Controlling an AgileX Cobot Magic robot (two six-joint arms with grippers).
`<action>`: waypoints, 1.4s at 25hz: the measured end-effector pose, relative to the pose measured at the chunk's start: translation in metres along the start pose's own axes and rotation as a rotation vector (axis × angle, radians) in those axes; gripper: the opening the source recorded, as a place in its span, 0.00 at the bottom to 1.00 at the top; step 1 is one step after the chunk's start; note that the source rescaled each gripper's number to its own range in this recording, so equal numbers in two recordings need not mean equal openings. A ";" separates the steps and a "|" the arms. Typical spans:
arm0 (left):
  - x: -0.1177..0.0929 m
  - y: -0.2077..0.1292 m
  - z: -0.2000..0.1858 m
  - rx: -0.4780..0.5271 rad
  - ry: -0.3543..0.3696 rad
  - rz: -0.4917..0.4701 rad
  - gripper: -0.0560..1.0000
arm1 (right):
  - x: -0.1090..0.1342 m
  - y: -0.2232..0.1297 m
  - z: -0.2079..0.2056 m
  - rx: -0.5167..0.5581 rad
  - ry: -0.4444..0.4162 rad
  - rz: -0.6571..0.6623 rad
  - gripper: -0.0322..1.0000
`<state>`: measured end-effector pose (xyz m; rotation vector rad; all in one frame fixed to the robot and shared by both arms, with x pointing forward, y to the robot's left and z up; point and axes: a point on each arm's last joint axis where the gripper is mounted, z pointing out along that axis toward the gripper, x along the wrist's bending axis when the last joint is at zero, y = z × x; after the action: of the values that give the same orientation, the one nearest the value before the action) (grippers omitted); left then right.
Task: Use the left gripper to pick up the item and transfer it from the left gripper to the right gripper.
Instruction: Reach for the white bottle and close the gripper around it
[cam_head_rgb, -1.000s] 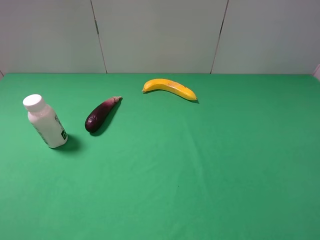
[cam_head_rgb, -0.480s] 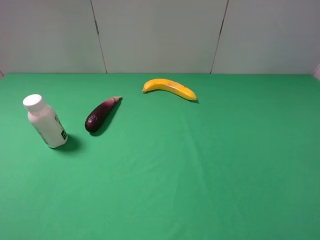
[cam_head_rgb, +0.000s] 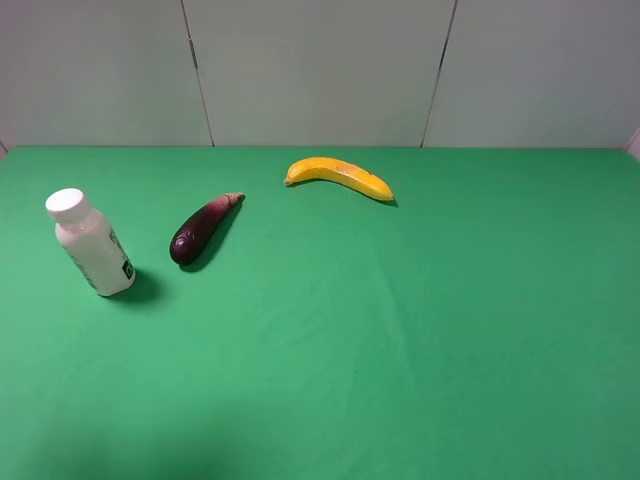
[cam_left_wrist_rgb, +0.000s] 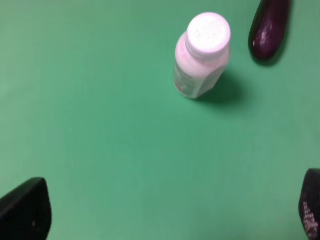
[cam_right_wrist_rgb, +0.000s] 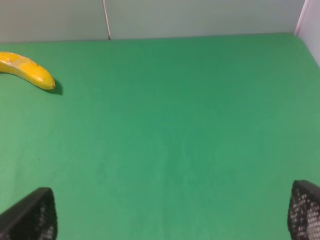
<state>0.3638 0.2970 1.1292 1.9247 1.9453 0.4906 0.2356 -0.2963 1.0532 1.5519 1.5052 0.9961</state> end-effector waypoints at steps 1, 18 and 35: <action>0.000 0.007 0.006 0.025 0.001 -0.004 1.00 | 0.000 0.000 0.000 0.000 0.000 0.000 1.00; -0.009 0.061 0.096 0.286 -0.011 -0.113 1.00 | 0.000 0.000 0.000 0.000 0.000 0.000 1.00; -0.033 0.074 0.169 0.380 0.016 -0.098 1.00 | 0.000 0.000 0.000 0.000 0.000 0.000 1.00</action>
<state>0.5101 0.2639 1.0177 2.0303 2.2600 0.1122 0.2356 -0.2963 1.0532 1.5519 1.5052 0.9961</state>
